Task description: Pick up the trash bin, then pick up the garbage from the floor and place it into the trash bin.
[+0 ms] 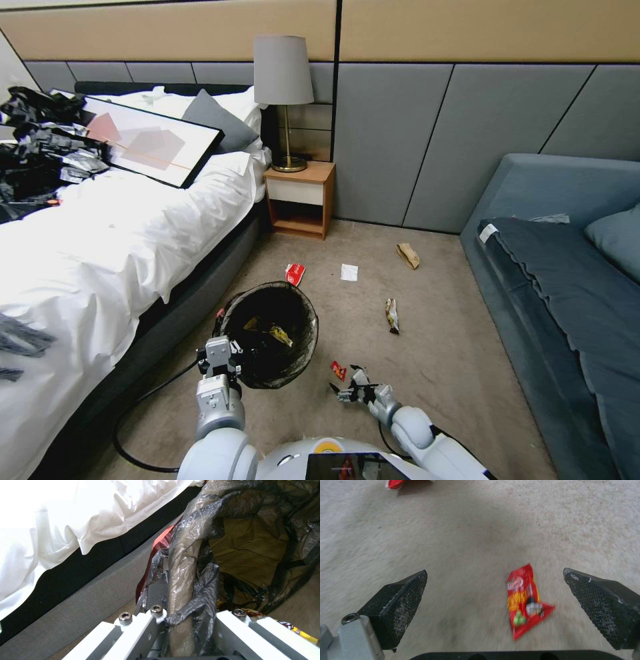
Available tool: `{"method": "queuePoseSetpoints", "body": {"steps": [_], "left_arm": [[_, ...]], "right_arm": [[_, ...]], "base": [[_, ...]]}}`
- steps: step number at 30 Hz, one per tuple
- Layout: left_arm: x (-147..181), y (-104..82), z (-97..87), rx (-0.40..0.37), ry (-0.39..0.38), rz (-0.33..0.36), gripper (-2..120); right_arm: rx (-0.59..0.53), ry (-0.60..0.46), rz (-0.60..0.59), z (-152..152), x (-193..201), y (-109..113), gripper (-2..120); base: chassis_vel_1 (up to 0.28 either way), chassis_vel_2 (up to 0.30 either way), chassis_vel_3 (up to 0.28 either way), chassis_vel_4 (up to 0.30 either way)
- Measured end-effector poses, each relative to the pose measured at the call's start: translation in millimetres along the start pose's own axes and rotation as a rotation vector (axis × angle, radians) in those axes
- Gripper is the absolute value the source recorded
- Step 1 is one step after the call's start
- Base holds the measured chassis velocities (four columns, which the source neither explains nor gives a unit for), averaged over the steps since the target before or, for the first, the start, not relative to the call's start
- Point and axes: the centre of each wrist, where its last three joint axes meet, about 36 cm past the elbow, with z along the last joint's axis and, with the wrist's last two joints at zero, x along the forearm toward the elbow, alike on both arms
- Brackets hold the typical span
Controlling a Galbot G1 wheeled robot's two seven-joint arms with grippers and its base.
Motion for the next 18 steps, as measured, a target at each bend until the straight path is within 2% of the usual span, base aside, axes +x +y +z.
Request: {"method": "queuePoseSetpoints", "body": {"steps": [8,18], "left_arm": [[-1.4,-0.2,1.5,-0.003,0.001,-0.002,1],[-1.7,-0.1,1.4,-0.002,0.001,-0.004,1]], "right_arm": [[-0.004,0.026,0.017,8.0,-19.0,-8.2,100],[-0.014,0.053,0.028,25.9,-18.3,-6.0,97]], "base": [[0.000,0.000,0.000,0.000],[0.000,0.000,0.000,0.000]]}}
